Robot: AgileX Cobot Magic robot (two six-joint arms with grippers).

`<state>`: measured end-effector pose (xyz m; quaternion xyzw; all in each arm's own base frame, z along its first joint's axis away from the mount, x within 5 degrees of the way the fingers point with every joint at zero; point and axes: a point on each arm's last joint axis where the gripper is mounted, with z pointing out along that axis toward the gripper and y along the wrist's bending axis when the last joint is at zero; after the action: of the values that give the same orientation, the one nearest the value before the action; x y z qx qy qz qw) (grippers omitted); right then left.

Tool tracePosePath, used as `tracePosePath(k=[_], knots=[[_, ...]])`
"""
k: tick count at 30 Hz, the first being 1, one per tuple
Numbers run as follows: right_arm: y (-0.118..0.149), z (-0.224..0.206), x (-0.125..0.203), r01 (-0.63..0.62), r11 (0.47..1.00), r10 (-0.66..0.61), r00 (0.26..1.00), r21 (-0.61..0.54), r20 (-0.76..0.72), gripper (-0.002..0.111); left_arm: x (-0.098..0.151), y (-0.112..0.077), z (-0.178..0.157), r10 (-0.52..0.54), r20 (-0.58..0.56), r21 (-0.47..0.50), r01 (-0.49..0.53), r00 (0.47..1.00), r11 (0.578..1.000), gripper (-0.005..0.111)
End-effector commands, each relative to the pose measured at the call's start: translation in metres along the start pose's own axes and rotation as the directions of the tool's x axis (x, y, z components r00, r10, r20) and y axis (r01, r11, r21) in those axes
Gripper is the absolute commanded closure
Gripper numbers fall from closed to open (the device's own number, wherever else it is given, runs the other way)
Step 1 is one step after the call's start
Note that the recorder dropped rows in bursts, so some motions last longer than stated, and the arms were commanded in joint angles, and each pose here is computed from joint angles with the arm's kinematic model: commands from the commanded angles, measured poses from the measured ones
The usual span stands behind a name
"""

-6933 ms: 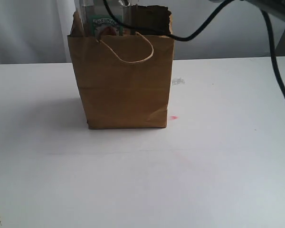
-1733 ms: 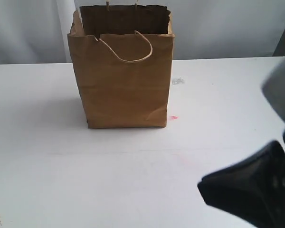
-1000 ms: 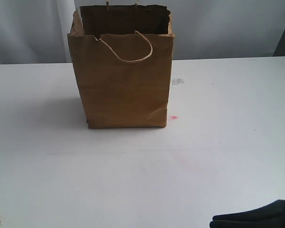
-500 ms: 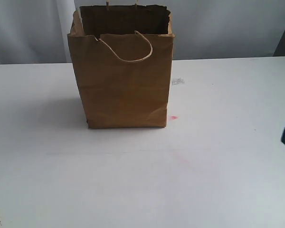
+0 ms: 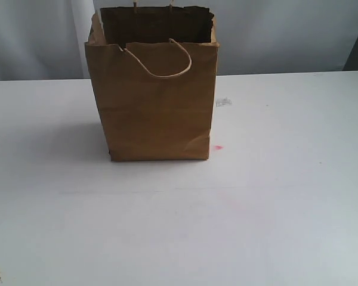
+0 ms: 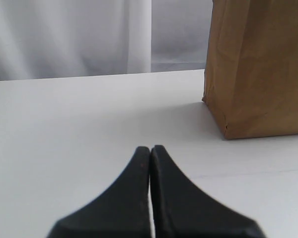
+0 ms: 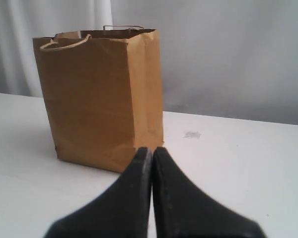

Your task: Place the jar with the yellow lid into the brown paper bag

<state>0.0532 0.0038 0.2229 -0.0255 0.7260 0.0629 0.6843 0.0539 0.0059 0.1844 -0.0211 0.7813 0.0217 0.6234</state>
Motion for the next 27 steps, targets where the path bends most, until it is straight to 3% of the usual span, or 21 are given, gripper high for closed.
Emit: tracePosePath(k=[1,8,27], knots=[[-0.002,0.001,0.011,0.006,0.999,-0.006,1.0,0.038,-0.005,0.108,-0.001,-0.001,0.0,-0.006,0.008,0.008,0.006,1.0,1.0,0.106],[-0.005,0.004,0.027,0.008,0.997,-0.003,0.999,0.076,-0.053,0.108,-0.001,-0.001,0.0,-0.006,0.008,0.008,0.006,1.0,1.0,0.106],[-0.006,0.004,0.029,0.0,0.997,0.005,0.998,0.081,-0.068,0.108,-0.001,-0.001,0.0,-0.006,0.008,0.008,0.006,1.0,1.0,0.106]])
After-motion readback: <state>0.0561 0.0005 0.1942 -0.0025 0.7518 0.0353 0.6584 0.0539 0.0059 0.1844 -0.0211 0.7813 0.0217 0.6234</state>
